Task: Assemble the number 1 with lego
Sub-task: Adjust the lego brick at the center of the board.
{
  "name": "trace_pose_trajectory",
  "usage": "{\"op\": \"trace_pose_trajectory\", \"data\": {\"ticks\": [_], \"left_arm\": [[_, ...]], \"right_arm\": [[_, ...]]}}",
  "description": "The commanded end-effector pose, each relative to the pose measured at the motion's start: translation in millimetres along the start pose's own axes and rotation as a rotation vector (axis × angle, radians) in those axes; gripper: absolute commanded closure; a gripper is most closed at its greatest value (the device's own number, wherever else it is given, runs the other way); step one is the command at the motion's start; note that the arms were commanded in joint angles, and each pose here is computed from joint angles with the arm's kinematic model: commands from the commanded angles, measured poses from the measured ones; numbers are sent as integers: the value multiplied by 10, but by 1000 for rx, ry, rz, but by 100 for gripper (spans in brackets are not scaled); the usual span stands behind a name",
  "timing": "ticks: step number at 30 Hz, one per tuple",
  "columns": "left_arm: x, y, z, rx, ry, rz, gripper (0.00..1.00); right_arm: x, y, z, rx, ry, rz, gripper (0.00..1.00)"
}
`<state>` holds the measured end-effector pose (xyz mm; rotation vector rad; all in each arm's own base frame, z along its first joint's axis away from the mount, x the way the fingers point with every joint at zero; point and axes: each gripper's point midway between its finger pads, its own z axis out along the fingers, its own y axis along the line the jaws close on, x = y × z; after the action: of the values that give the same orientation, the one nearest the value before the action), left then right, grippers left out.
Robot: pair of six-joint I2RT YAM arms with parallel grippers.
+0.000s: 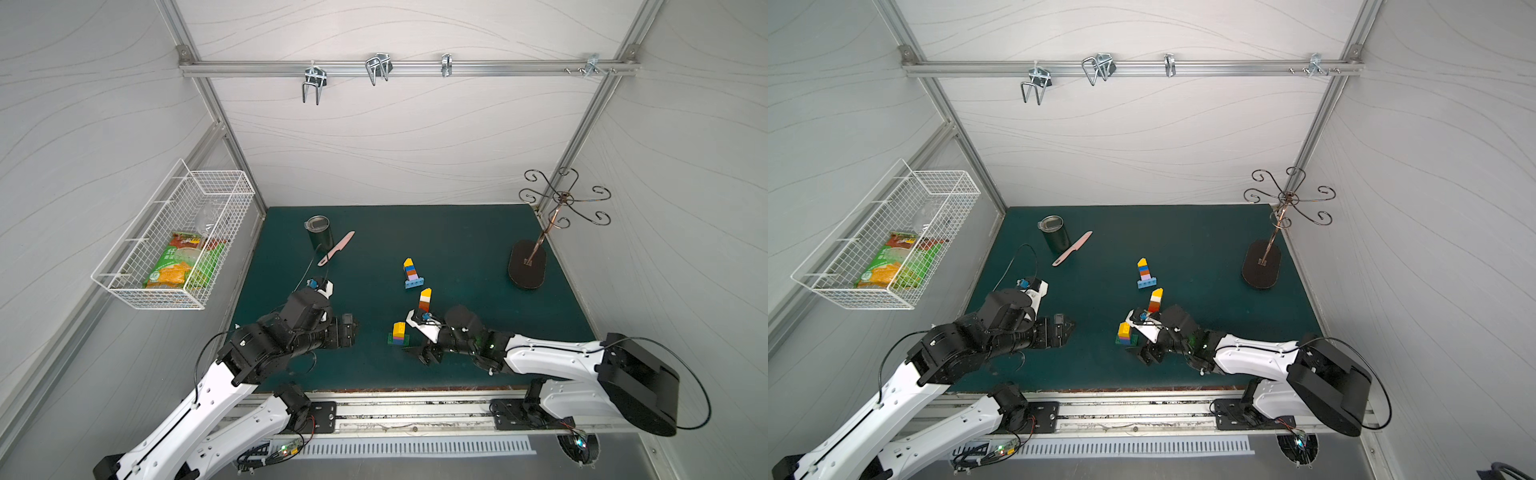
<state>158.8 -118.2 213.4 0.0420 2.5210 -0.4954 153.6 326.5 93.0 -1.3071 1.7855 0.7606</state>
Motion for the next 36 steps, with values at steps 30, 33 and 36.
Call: {"op": "trace_pose_trajectory", "data": {"ticks": [30, 33, 36], "left_arm": [[-66, -148, -39, 91, -22, 51, 1], [-55, -152, -19, 92, -11, 53, 1], [-52, -155, -3, 91, -4, 52, 1]], "right_arm": [[-178, -364, 377, -98, 2, 85, 38], [-198, -316, 408, -160, 18, 100, 39], [-200, -304, 467, -206, 42, 115, 41]]}}
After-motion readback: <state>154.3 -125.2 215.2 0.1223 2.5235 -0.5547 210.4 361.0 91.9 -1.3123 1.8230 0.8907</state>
